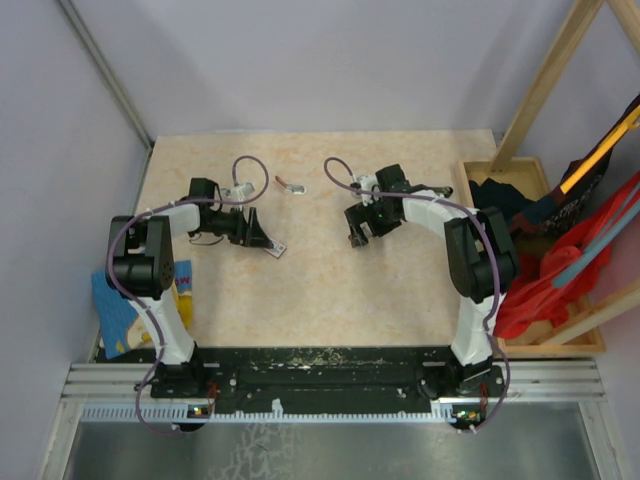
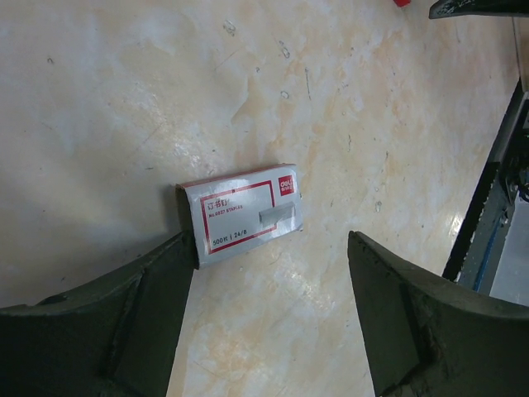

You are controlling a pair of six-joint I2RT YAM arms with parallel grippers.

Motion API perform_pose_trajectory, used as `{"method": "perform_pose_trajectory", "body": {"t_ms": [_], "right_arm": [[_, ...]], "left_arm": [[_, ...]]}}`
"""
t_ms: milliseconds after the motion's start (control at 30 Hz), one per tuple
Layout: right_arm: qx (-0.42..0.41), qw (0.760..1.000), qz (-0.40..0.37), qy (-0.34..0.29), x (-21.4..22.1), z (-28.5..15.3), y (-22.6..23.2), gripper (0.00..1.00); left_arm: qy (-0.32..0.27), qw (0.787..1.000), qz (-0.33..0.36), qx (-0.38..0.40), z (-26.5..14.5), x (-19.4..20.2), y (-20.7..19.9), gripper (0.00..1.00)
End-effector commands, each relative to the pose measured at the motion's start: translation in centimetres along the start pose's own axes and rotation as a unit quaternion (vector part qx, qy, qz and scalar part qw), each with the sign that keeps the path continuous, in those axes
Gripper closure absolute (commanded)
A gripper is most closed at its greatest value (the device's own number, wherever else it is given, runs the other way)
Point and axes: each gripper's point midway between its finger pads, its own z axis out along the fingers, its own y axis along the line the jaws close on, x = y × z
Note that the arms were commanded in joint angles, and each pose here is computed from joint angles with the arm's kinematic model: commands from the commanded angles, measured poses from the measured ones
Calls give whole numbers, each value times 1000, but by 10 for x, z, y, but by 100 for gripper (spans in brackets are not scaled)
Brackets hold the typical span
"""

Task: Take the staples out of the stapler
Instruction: Close the staple box at the center of the board.

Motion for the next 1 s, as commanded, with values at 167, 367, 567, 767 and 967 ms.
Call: {"method": "perform_pose_trajectory", "body": {"t_ms": [167,367,567,767,967], "right_arm": [[-90,996,-22,-17,-9,-5,30,6],[-123,992,-40,-6,0,-7,53,7],[-138,987,-77,12,9,-9,75,7],[-88,989,-117,2,1,-26,64,7],[-26,987,-157,-19,-14,-49,47,5]], "left_arm": [[23,999,-28,-7,5,23,0,16],[23,999,-31,-5,6,24,0,16],[23,999,-32,0,6,26,-2,16],[29,999,-28,-1,5,29,-2,16],[30,999,-20,-8,3,27,-1,15]]}}
